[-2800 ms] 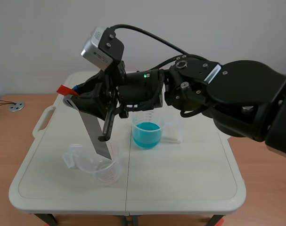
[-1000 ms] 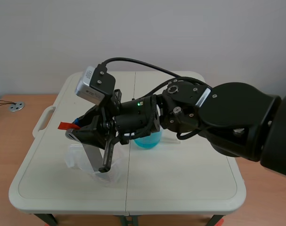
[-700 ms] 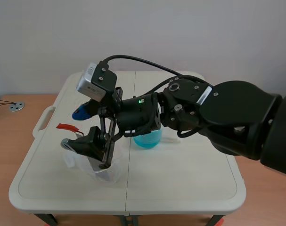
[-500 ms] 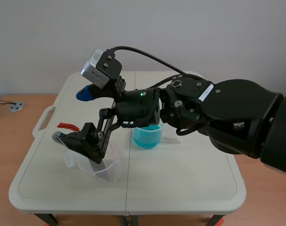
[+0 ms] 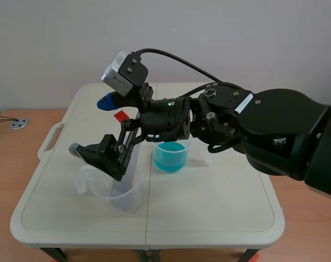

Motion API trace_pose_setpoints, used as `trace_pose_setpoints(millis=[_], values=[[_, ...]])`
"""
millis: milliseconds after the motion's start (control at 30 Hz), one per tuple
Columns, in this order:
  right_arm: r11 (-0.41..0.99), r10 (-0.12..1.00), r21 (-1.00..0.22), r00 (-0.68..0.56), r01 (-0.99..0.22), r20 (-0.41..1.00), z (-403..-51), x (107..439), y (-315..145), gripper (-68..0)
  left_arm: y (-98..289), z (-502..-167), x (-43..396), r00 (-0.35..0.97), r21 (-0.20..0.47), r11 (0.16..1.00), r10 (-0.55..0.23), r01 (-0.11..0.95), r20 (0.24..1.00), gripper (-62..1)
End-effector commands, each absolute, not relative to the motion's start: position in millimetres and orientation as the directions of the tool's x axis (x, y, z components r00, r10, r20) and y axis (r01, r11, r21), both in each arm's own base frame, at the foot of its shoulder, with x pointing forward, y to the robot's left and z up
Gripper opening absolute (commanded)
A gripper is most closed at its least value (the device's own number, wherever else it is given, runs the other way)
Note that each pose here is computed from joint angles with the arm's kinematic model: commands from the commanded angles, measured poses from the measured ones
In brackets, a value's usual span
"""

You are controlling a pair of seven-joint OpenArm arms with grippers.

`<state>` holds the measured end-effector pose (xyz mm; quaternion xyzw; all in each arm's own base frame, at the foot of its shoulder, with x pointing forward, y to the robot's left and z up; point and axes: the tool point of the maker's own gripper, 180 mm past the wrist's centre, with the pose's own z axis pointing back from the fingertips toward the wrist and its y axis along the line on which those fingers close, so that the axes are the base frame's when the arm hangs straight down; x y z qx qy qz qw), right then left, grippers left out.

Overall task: Hold the metal plate by the orange handle, dip it into the blue solution, take it out and point at it, then put the plate back in the beaker on the left.
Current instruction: 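Return to the home posture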

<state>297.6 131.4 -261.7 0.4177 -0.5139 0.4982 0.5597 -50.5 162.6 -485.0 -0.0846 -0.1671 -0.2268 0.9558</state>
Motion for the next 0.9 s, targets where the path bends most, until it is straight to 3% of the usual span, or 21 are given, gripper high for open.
trace_pose_setpoints(millis=[0,167,333,600,867], values=[[0.162,0.084,-0.066,-0.053,-0.985,0.995,-242.6,305.5,132.5,-1.0,157.6,-482.1,-48.4,0.838,-0.098,0.882,-0.396,0.461,0.375,1.4],[0.166,0.075,-0.075,-0.064,-0.983,0.995,-237.4,306.7,129.5,-1.0,157.2,-483.0,-37.6,0.832,-0.093,0.884,-0.39,0.459,0.394,1.4],[0.21,0.039,-0.1,-0.094,-0.972,0.995,-215.9,318.7,112.6,-1.0,170.2,-482.2,-13.0,0.807,-0.047,0.881,-0.41,0.472,0.426,1.4],[0.309,0.019,-0.12,-0.12,-0.943,0.993,-201.4,324.3,64.3,-1.0,210.6,-461.1,64.8,0.719,0.107,0.875,-0.452,0.472,0.527,1.4],[0.432,0.028,-0.097,-0.094,-0.897,0.995,-208.2,314.1,14.6,-1.0,238.9,-404.7,146.6,0.584,0.257,0.877,-0.466,0.407,0.664,1.4]])
